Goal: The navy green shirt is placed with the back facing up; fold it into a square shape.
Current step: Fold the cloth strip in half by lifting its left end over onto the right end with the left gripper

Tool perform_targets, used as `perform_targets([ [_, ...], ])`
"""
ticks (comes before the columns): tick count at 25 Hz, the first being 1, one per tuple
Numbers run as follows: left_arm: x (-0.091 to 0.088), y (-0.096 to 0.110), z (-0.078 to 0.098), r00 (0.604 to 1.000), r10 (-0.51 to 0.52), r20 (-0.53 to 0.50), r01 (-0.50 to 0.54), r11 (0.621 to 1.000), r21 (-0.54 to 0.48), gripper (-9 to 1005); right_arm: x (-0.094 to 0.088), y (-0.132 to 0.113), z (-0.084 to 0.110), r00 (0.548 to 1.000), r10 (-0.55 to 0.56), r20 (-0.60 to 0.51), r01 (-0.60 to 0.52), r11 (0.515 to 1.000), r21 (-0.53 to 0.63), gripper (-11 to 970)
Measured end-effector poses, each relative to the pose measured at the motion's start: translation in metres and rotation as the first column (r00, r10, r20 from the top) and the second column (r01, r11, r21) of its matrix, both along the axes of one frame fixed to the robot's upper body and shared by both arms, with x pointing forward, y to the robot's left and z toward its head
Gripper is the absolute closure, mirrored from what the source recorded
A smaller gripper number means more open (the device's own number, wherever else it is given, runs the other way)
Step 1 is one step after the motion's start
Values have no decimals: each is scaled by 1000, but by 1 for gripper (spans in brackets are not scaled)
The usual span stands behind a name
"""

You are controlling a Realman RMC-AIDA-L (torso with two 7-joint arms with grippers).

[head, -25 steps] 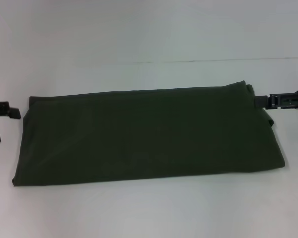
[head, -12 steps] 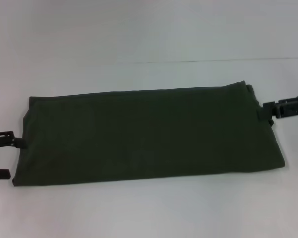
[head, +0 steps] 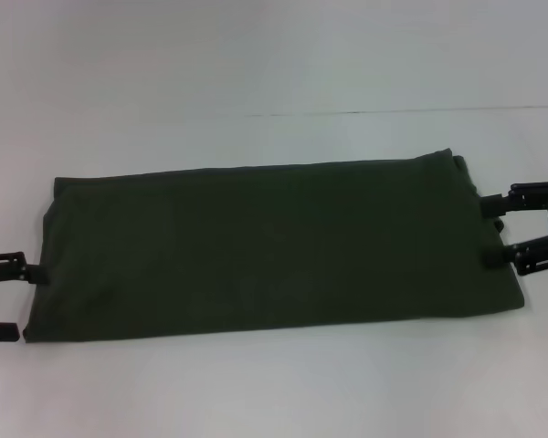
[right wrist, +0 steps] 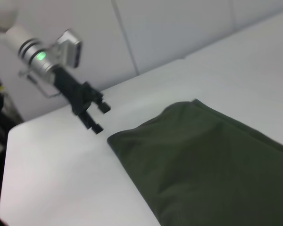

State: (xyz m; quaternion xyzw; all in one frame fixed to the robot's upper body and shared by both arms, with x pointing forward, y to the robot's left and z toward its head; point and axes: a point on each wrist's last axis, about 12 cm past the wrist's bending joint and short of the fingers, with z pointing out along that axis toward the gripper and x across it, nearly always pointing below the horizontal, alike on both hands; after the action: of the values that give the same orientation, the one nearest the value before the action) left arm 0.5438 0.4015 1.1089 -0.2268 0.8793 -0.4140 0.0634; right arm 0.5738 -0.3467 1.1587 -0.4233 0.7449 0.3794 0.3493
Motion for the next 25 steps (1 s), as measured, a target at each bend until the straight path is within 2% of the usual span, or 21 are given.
perform_targets([
  [4, -2, 1, 4, 1000, -25, -12, 25, 1000, -4, 31, -3, 3, -1, 990, 85, 112, -84, 996, -14, 12],
  [11, -3, 2, 3, 999, -28, -27, 28, 1000, 6, 31, -7, 9, 1, 954, 189, 234, -190, 982, -18, 12],
  [25, -10, 3, -17, 998, 41, -37, -40, 999, 33, 31, -9, 16, -1, 940, 223, 260, -229, 973, -5, 12],
])
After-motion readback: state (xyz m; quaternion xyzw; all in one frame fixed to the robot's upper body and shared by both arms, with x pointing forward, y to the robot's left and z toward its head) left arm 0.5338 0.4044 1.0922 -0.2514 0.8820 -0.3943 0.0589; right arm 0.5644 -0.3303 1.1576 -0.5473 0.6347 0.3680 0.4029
